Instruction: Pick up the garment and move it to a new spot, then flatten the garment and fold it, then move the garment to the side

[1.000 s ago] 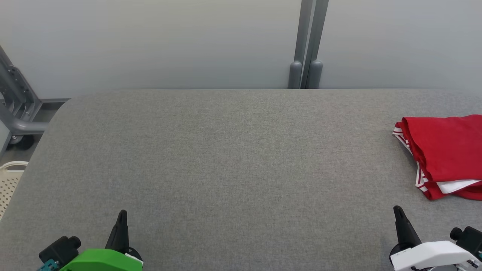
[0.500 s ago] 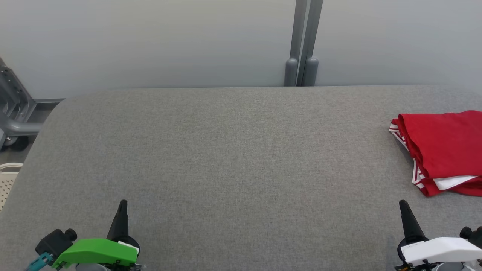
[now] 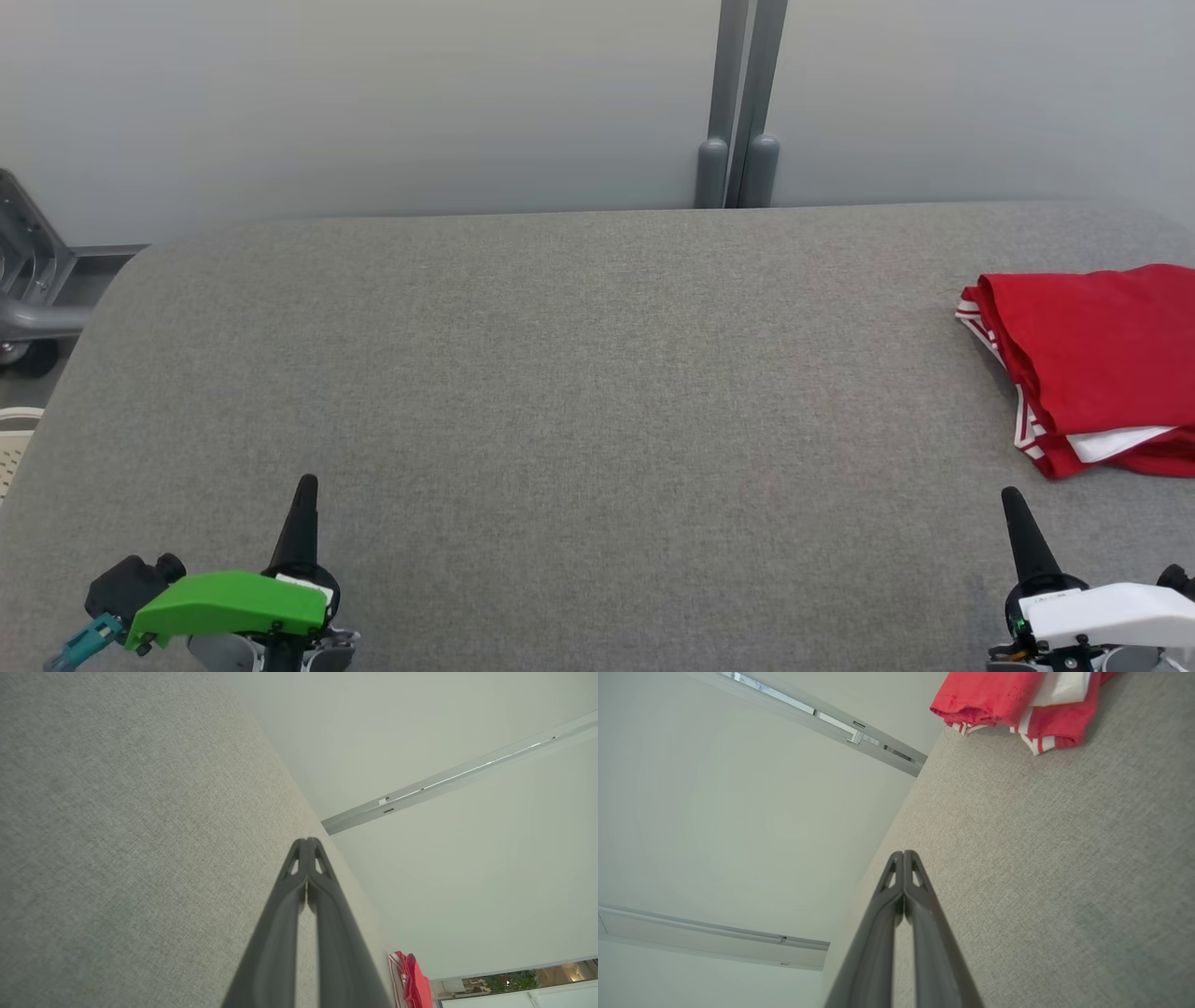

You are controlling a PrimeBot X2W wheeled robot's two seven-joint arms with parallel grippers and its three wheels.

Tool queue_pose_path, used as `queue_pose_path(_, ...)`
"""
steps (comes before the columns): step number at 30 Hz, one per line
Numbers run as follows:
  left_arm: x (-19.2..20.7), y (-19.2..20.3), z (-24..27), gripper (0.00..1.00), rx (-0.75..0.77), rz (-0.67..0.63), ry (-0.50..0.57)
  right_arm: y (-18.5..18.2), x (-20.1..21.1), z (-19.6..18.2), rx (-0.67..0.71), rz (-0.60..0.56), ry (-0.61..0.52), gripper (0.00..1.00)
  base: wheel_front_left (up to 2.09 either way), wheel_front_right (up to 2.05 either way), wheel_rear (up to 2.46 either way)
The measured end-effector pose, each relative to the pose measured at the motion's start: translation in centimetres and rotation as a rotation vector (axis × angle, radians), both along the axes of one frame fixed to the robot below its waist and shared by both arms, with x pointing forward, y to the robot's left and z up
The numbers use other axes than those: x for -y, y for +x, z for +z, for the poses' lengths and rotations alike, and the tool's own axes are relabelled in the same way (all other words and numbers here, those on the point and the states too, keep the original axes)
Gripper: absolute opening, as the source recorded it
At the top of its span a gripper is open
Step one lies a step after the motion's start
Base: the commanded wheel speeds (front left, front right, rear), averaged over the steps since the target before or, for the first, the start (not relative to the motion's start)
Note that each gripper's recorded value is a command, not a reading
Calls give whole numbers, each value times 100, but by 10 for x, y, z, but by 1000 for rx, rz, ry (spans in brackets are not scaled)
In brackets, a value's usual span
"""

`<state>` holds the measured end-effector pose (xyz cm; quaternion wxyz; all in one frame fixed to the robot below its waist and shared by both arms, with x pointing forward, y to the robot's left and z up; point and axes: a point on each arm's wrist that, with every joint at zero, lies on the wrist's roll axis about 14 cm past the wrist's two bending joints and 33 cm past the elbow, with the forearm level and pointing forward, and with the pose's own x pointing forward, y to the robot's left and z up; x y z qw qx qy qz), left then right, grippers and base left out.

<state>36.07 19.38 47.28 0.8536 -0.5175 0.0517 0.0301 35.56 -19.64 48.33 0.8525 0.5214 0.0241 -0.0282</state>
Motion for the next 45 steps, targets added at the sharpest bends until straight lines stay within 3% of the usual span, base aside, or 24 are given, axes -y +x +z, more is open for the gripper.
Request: queue_pose_path(45, 26, 32, 24, 0, 48, -70, -378, -1, 30, 14, 72, -100, 368, 0, 0, 0, 0)
